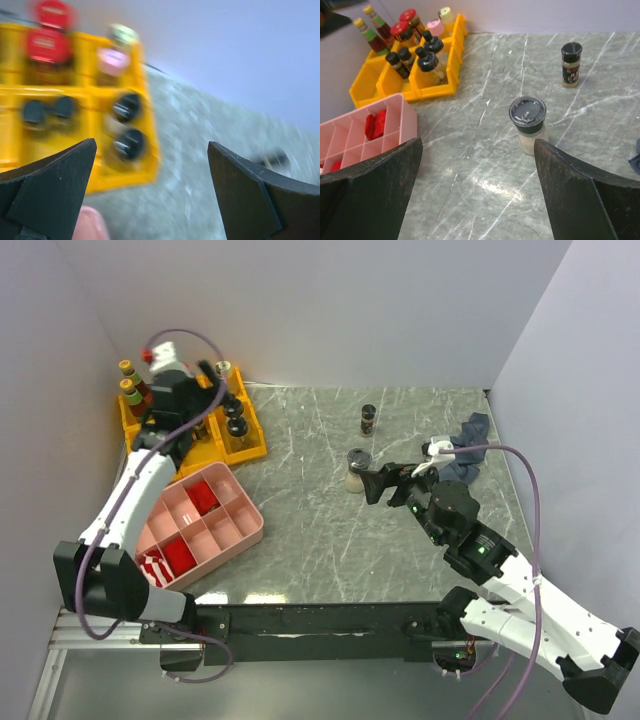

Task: Organize the condiment bottles
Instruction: Place the bottle in the storage box, then pick up the bottle from the center of the board.

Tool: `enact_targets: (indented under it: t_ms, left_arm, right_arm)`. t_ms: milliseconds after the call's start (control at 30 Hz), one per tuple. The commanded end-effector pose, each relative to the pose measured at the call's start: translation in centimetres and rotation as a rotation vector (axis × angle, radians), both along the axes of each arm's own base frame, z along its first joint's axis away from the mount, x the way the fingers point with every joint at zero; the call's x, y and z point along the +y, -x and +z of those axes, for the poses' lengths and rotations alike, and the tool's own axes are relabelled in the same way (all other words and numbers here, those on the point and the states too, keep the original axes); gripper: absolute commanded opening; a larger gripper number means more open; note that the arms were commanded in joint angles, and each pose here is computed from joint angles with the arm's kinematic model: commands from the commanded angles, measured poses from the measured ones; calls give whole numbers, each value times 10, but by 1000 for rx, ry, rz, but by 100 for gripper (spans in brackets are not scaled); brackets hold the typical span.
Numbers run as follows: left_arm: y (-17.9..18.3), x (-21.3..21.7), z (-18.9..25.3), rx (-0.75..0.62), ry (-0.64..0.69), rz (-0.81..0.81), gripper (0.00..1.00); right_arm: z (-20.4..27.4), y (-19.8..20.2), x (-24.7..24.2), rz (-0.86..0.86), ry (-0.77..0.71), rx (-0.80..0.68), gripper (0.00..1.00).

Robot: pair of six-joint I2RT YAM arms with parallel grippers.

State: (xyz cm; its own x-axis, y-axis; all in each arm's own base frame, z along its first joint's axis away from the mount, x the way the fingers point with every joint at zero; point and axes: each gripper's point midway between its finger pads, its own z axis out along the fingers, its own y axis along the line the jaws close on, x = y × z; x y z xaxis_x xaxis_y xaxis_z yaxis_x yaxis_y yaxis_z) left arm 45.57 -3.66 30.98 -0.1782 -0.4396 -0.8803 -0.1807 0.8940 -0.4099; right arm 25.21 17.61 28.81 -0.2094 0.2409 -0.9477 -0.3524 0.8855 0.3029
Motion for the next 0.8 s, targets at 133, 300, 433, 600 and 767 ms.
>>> enact_targets:
  t_ms: [133, 300, 433, 600, 767]
  left_arm:
    - [43, -136, 11, -87, -104, -421, 99]
    - [63, -197, -13, -87, -182, -610, 99]
    - [69, -248, -30, -102, -273, -733, 99]
    - [77, -303, -52, -104, -343, -868, 99]
    - [77, -346, -78, -89, -384, -944, 99]
  right_arm:
    - [26, 8, -13, -27, -97, -85, 100]
    - [31, 12, -24, -59, -140, -115, 100]
    - [35, 16, -36, -98, -176, -139, 100]
    - [39, 22, -53, -143, -229, -187, 100]
    - [46, 29, -69, -189, -295, -229, 100]
